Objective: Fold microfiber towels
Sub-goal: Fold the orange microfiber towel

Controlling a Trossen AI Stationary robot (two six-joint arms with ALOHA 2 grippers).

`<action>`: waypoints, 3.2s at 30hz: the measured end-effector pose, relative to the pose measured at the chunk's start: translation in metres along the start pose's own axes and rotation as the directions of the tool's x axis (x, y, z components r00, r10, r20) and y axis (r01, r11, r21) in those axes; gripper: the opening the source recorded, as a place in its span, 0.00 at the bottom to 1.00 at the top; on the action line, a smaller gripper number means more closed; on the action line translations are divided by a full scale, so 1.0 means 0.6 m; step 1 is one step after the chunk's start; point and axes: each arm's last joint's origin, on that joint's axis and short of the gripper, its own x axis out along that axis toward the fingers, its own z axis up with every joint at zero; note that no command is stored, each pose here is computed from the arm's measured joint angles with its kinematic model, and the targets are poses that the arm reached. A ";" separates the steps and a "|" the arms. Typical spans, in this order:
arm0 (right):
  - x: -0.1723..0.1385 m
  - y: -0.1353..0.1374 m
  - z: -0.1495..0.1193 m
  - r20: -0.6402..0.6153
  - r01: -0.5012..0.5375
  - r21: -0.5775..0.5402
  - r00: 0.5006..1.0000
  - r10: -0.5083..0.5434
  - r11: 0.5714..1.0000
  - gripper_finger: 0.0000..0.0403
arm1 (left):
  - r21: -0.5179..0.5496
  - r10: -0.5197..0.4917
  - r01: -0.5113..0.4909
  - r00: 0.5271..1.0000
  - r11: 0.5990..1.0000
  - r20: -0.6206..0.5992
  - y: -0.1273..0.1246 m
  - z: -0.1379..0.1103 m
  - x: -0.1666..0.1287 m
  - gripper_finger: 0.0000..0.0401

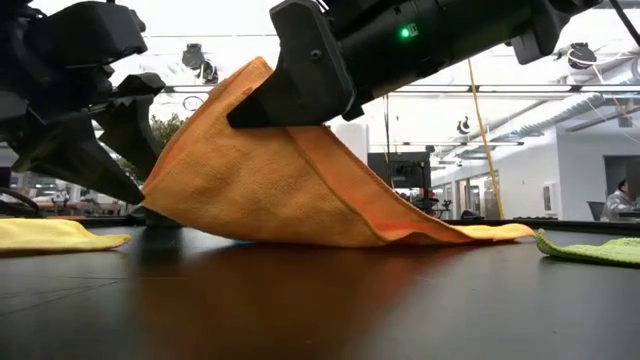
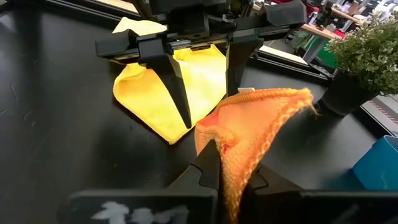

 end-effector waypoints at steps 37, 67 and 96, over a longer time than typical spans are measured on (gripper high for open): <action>-0.075 0.098 -0.001 0.012 -0.394 -0.095 0.918 0.397 0.914 0.00 | -0.082 -0.276 0.295 0.943 0.952 0.186 -0.079 0.108 -0.089 0.00; -0.163 0.081 -0.038 -0.050 0.125 -0.043 0.991 -0.127 0.991 0.00 | 0.096 -0.156 0.167 0.981 0.981 -0.111 0.005 0.197 0.001 0.02; -0.156 -0.026 -0.134 0.009 0.183 0.242 0.982 -0.191 0.953 0.00 | 0.044 -0.263 0.276 0.947 0.960 -0.185 0.195 0.174 0.118 0.01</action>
